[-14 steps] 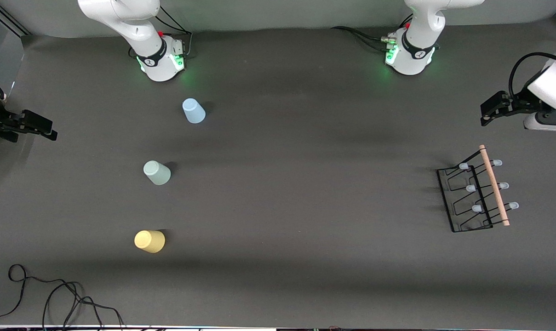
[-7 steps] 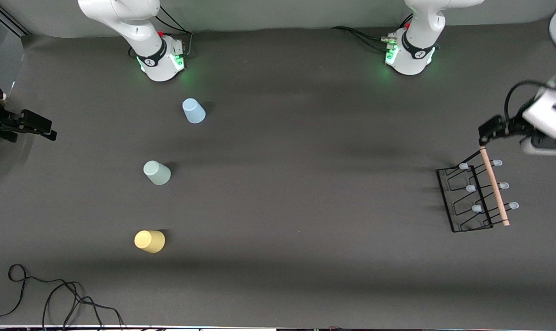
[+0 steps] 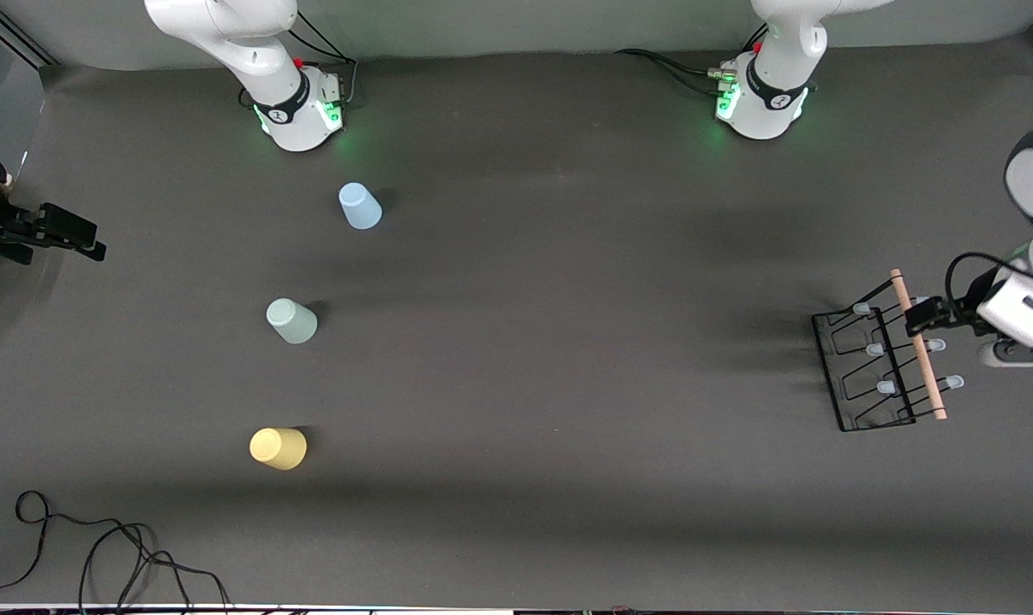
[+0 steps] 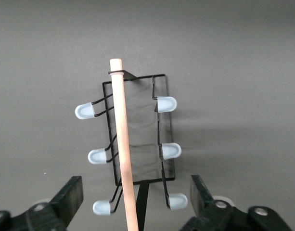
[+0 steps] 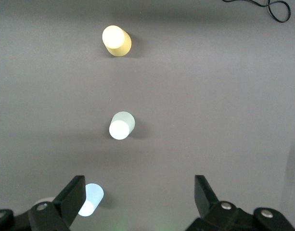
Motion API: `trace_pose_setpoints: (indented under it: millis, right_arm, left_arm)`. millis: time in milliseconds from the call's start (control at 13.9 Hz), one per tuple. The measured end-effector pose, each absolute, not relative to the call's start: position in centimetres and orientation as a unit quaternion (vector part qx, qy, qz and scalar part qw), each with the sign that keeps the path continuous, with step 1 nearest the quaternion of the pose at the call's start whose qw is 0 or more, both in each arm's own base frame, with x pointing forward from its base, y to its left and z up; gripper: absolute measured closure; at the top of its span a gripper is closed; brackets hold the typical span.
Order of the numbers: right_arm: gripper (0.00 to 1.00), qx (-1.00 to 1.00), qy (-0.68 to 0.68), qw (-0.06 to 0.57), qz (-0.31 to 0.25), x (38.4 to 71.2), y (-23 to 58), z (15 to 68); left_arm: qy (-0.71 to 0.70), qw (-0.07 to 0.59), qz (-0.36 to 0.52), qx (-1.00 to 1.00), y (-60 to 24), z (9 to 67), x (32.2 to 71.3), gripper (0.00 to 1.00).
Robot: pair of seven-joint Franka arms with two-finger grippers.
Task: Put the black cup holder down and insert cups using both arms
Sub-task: 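Lower the left gripper onto the wooden rod of the black rack and grasp, then carry the rack to the table middle while the right gripper reaches out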
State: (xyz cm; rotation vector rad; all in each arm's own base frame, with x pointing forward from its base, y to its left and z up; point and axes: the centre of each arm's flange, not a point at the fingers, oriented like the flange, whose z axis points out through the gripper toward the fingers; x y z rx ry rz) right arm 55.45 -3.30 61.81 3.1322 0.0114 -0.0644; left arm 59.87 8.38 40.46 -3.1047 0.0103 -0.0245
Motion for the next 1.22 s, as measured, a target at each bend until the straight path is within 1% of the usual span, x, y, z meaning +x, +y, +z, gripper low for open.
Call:
trace_pose_setpoints:
  millis: [72,144,216,288,504,576,648,864,936,1224]
  right_arm:
    - [0.00,1.000,0.004,0.004,-0.021,55.5,-3.3,61.8]
    - [0.00,1.000,0.004,0.004,-0.021,55.5,-3.3,61.8]
    - [0.00,1.000,0.004,0.004,-0.021,55.5,-3.3,61.8]
    - [0.00,1.000,0.004,0.004,-0.021,55.5,-3.3,61.8]
    - [0.00,1.000,0.004,0.004,-0.021,55.5,-3.2,61.8]
    - [0.00,1.000,0.004,0.004,-0.021,55.5,-3.2,61.8]
    - [0.00,1.000,0.004,0.004,-0.021,55.5,-3.2,61.8]
    - [0.00,1.000,0.005,0.004,-0.021,55.5,-3.2,61.8]
    - [0.00,1.000,0.005,0.004,-0.021,55.5,-3.2,61.8]
    - [0.00,1.000,0.005,0.004,-0.021,55.5,-3.2,61.8]
  left_arm:
    - [0.003,0.018,-0.006,-1.000,8.5,39.0,60.2,0.07]
    - [0.004,0.017,-0.003,-1.000,8.5,37.6,60.6,0.12]
    - [0.004,0.017,0.002,-1.000,8.5,36.4,60.8,0.25]
    - [0.003,0.016,0.005,-1.000,8.8,35.3,60.9,0.33]
    - [-0.012,0.016,0.010,-1.000,11.3,33.4,60.5,0.34]
    - [-0.014,0.016,0.012,-1.000,11.9,33.1,60.4,0.39]
    - [-0.015,0.016,0.010,-1.000,12.1,33.1,60.4,0.52]
    - [-0.011,0.015,0.010,-1.000,11.7,33.1,60.5,0.82]
    - [-0.012,0.016,0.010,-1.000,11.8,33.1,60.5,0.84]
    - [-0.010,0.016,0.007,-1.000,11.6,33.3,60.7,0.84]
